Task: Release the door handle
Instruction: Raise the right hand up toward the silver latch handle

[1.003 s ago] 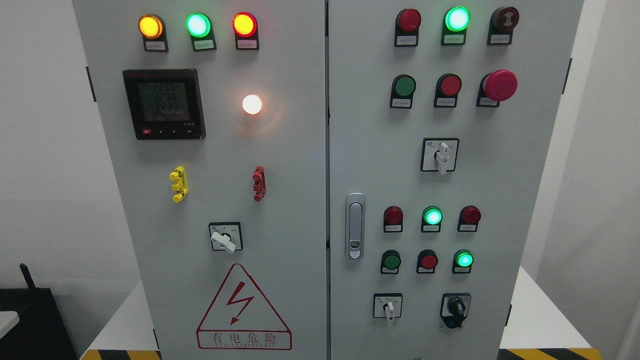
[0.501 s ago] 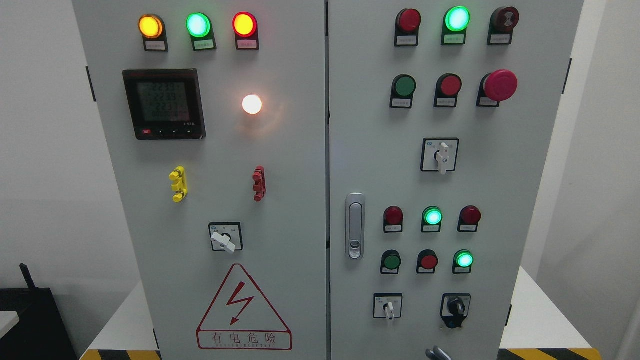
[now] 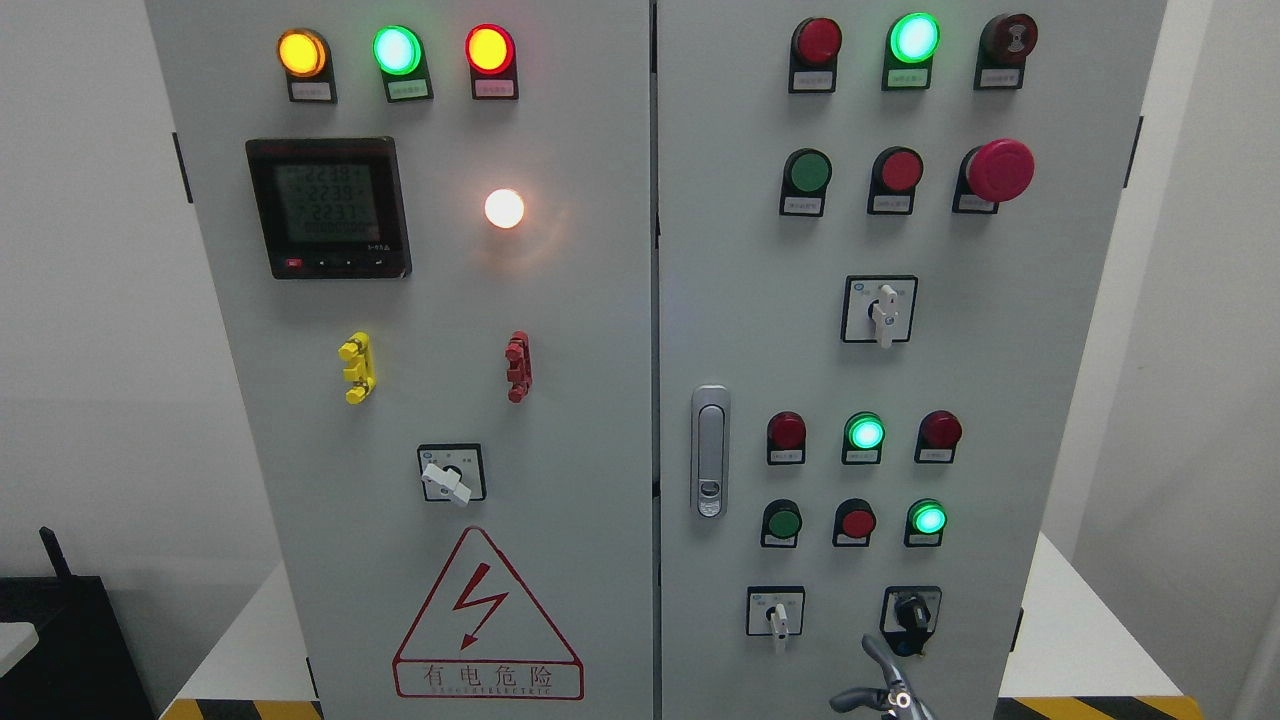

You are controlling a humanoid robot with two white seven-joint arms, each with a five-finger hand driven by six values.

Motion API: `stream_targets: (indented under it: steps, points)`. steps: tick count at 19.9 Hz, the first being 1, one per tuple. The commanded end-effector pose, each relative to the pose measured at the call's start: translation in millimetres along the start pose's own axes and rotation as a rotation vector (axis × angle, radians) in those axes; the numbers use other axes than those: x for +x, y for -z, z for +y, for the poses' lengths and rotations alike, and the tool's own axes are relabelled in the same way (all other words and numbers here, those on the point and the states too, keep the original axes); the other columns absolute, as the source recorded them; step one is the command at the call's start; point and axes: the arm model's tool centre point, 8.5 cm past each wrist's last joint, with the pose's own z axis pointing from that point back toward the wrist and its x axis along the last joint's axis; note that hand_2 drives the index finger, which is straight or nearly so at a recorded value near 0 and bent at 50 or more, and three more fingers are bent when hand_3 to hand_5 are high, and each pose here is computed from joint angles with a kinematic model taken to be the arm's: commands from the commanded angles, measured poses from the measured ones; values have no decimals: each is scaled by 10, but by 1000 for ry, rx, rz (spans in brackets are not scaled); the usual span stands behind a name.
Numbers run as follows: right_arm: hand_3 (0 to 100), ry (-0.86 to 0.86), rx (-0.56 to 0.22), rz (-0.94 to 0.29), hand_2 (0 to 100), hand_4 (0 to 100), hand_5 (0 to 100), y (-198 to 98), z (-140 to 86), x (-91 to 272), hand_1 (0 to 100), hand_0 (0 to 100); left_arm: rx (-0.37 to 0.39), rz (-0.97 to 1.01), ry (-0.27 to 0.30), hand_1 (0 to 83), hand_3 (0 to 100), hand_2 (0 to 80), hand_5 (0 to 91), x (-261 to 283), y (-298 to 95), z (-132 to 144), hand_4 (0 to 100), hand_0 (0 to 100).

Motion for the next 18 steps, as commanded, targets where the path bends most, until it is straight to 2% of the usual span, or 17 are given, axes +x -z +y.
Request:
stream_targets:
  steps: [1, 4, 5, 8, 10, 12, 18]
  points:
    - [888, -242, -2, -113, 0, 786, 743, 320, 312, 303, 292, 324, 4, 14, -13, 389, 0, 0, 0, -56, -9, 7, 0, 120]
    - [948, -323, -9, -169, 0, 829, 817, 473, 366, 403, 264, 320, 4, 16, -13, 389, 0, 0, 0, -57, -9, 7, 0, 120]
    - [969, -334, -13, -178, 0, 866, 873, 532, 375, 410, 245, 324, 4, 16, -13, 389, 0, 0, 0, -57, -9, 7, 0, 120]
    - [1000, -353, -14, -170, 0, 912, 952, 703, 415, 430, 205, 335, 4, 16, -13, 389, 0, 0, 0, -57, -9, 7, 0, 120]
    - [1000, -368, -9, -140, 0, 988, 970, 783, 445, 410, 188, 346, 4, 16, -13, 389, 0, 0, 0, -57, -9, 7, 0, 120]
    - [1000, -375, 25, -121, 0, 995, 974, 800, 484, 384, 183, 359, 4, 16, -13, 389, 0, 0, 0, -57, -9, 7, 0, 120]
    - [1000, -389, 46, -120, 0, 1000, 976, 867, 509, 370, 175, 381, 4, 16, -13, 389, 0, 0, 0, -57, -9, 7, 0, 120]
